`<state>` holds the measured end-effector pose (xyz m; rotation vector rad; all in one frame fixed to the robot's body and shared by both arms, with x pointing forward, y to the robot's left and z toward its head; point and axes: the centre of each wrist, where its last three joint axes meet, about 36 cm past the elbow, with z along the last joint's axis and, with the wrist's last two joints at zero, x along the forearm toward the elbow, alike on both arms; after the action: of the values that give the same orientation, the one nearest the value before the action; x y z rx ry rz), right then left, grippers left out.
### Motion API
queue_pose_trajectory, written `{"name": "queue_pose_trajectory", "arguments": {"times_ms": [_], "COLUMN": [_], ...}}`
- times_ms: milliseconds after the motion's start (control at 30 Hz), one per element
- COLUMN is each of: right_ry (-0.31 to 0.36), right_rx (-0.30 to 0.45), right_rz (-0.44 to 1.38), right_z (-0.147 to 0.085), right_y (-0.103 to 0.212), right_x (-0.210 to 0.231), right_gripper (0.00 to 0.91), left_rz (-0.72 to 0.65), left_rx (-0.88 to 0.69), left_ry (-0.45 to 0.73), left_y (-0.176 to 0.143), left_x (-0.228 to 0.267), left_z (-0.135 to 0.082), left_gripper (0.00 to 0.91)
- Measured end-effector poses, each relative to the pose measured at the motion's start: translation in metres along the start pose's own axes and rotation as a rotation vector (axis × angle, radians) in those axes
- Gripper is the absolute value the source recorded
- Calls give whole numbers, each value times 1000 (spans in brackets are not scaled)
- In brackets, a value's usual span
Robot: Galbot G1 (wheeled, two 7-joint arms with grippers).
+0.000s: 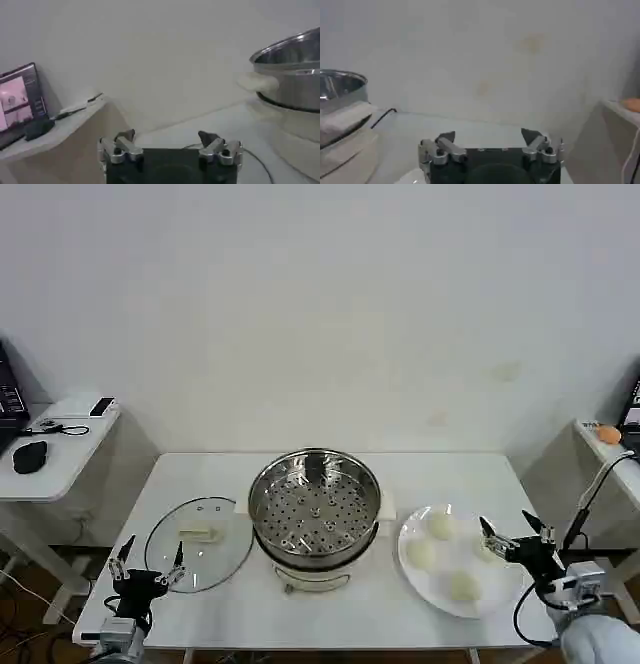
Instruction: Take steamed baozi put them in steamer then cover it.
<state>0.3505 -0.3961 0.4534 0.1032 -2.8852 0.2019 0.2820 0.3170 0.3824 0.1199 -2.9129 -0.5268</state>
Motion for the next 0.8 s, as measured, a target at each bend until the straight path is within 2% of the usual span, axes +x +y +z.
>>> {"name": "queue_pose_trajectory", "arguments": {"times_ms": [200, 533, 633, 800], "right_ry": [18, 97, 131, 225], "right_rx": [134, 465, 574, 743], "right_rz": [-71, -328, -413, -547], "right_z": [-36, -107, -128, -156], "right_y": [-24, -68, -79, -87], "right_x": [-26, -75, -91, -118], "right_gripper": [907, 907, 907, 907], "left_rz": [0, 8, 14, 26], "left_rx": [-2, -8, -14, -21], "left_ry": [-9, -17, -19, -27], "left_y": [0, 2, 2, 4], "left_x": [1, 1, 1, 0], "left_z": [-4, -7, -8, -11], "left_gripper": [907, 907, 907, 907]}}
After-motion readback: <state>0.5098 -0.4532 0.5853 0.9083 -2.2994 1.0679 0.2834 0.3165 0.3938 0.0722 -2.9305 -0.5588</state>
